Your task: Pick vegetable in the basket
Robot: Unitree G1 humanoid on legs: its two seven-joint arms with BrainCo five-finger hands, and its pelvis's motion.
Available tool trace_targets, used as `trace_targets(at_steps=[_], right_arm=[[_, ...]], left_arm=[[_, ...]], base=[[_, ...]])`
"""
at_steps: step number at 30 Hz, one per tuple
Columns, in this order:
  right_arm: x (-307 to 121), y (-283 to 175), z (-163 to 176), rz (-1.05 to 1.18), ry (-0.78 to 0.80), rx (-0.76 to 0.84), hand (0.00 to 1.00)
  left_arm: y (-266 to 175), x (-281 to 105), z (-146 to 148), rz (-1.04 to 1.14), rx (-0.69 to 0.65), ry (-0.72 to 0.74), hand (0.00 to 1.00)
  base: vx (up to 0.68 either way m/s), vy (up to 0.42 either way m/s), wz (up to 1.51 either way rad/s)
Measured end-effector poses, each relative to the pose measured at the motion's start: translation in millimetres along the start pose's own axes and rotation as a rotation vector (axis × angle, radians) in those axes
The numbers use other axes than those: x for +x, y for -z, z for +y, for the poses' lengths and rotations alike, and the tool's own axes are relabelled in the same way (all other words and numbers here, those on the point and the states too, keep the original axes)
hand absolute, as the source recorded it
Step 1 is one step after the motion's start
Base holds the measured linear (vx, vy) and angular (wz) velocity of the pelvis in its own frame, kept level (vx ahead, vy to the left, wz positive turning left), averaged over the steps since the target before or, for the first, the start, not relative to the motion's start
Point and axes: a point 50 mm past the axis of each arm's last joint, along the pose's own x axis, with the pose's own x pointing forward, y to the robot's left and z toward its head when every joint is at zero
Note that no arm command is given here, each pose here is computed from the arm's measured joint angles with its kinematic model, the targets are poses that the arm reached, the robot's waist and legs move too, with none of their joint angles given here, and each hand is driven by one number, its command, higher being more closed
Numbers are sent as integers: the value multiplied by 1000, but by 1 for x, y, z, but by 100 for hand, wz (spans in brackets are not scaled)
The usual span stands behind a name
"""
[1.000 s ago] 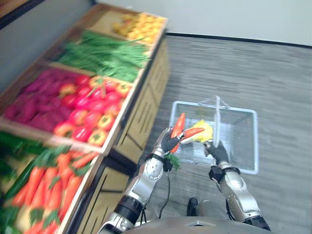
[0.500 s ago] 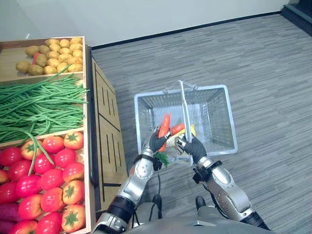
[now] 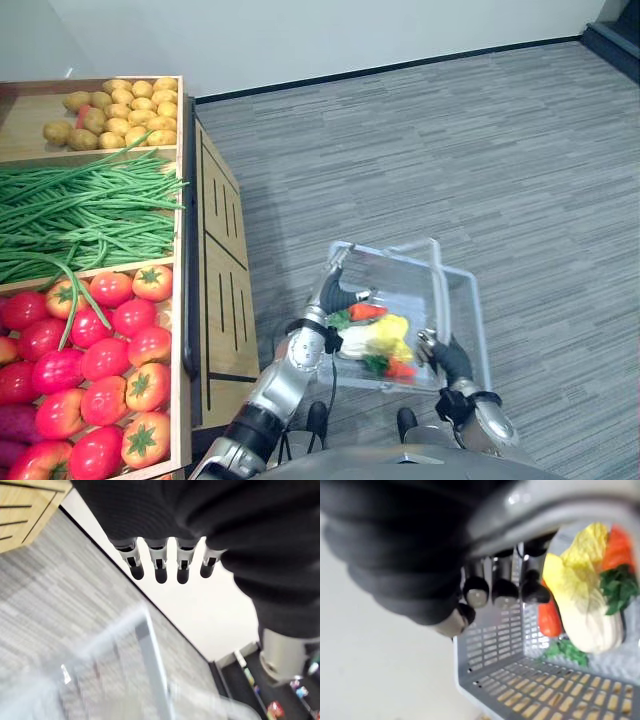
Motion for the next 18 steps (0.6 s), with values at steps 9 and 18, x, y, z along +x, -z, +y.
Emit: trace_targets(at_steps=[9,18], right_arm=[[-13,29,-75,156,373,-50,100],[-7,43,-77,286,419,-173,100]], left_arm=[[-3,-15,35,-29,-468,-209,0],[186,-135,-4,1118,-308,-178,0]], base=[[-10,-8,8],[-36,-8,-4]])
